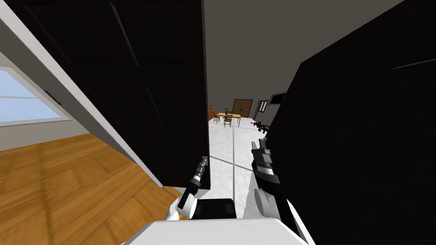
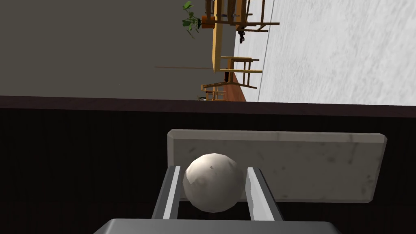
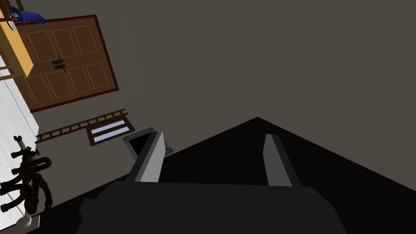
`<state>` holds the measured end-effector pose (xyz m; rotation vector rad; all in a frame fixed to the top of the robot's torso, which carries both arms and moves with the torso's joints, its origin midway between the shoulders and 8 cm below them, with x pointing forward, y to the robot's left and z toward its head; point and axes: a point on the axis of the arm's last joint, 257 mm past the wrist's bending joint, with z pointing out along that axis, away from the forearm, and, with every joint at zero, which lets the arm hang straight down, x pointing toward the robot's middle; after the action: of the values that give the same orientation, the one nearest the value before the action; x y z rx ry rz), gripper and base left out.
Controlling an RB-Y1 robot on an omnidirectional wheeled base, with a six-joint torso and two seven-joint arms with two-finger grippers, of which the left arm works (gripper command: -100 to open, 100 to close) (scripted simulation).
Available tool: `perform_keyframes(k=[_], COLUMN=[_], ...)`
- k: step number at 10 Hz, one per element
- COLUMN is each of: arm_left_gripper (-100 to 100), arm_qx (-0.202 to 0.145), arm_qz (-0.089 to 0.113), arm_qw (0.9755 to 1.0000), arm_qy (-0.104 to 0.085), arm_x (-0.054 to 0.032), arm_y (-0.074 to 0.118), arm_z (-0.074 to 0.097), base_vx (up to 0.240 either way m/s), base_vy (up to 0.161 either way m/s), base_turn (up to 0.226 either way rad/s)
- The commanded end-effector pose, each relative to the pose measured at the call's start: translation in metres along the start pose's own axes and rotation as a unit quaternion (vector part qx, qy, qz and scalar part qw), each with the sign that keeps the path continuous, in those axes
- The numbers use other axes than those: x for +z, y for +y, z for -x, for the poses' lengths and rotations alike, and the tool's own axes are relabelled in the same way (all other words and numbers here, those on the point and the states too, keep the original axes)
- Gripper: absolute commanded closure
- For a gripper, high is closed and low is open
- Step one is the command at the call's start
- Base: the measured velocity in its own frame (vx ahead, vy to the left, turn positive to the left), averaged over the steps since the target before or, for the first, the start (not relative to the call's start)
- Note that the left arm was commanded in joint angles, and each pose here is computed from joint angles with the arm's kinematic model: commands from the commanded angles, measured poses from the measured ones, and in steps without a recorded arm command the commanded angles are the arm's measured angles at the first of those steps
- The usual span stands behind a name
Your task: Push the door open
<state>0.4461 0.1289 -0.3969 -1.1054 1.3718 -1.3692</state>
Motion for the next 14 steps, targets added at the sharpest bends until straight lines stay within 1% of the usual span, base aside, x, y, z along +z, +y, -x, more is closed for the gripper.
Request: perform_keyframes(k=[1, 2, 3, 4, 9, 10, 13, 14], arm_left_gripper=[100, 100, 100, 100, 100, 100, 100, 100], arm_qx=[0.004, 0.004, 0.004, 0.005, 0.005, 0.005, 0.005, 0.005], arm_qz=[-0.004, -0.004, -0.004, -0.004, -0.005, -0.005, -0.005, -0.005], arm_qw=[0.9999, 0.9997, 0.9995, 0.9991, 0.9976, 0.9967, 0.9951, 0.9939], arm_qy=[-0.016, -0.026, -0.031, -0.042, -0.07, -0.081, -0.098, -0.11], arm_x=[0.0013, 0.002, 0.0024, 0.0029, 0.0035, 0.0033, 0.0027, 0.002], arm_y=[-0.004, -0.005, -0.005, -0.005, -0.006, -0.006, -0.006, -0.006], arm_z=[0.017, 0.025, 0.029, 0.038, 0.062, 0.071, 0.085, 0.095], base_vx=[0.152, 0.159, 0.148, 0.14, 0.111, 0.119, 0.112, 0.127], base_vy=[-0.086, -0.077, -0.081, -0.084, -0.071, -0.094, -0.084, -0.086], base_turn=[0.064, 0.048, 0.031, 0.071, 0.04, 0.099, 0.046, 0.053])
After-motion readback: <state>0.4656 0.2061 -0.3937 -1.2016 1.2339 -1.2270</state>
